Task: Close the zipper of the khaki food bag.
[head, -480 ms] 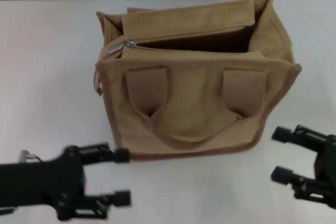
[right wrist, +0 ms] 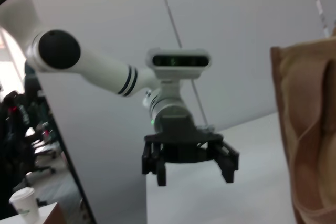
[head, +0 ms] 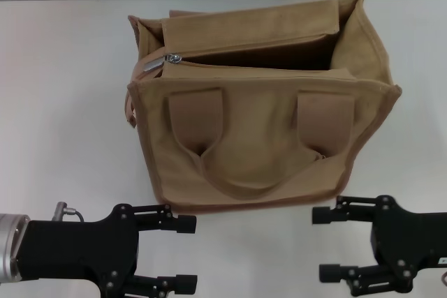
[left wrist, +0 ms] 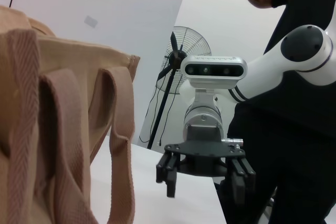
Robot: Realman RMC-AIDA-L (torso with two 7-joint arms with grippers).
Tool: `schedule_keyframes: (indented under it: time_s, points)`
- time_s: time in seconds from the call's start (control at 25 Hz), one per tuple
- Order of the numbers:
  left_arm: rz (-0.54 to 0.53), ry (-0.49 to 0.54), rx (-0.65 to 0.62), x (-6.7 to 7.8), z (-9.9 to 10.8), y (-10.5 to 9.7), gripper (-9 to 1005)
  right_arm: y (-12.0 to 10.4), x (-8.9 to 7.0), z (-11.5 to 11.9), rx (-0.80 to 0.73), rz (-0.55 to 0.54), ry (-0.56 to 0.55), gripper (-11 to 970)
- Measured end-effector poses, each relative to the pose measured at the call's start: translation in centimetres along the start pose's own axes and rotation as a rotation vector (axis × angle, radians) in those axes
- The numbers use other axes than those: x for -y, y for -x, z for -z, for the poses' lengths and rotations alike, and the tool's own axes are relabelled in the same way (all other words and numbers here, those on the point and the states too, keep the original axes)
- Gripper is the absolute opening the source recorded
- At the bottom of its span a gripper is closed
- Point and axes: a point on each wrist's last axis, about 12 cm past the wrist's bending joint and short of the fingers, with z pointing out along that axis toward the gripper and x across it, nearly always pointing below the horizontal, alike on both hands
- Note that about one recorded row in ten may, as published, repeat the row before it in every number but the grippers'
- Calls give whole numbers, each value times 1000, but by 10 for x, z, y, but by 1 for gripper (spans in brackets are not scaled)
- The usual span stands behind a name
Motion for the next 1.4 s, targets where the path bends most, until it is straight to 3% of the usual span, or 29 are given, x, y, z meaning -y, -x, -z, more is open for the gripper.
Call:
schedule_keyframes:
  time_s: [1.4]
  points:
    - [-2, -2, -9, -2, 6, 4, 799, 5, 5, -3, -3, 22, 4, 734]
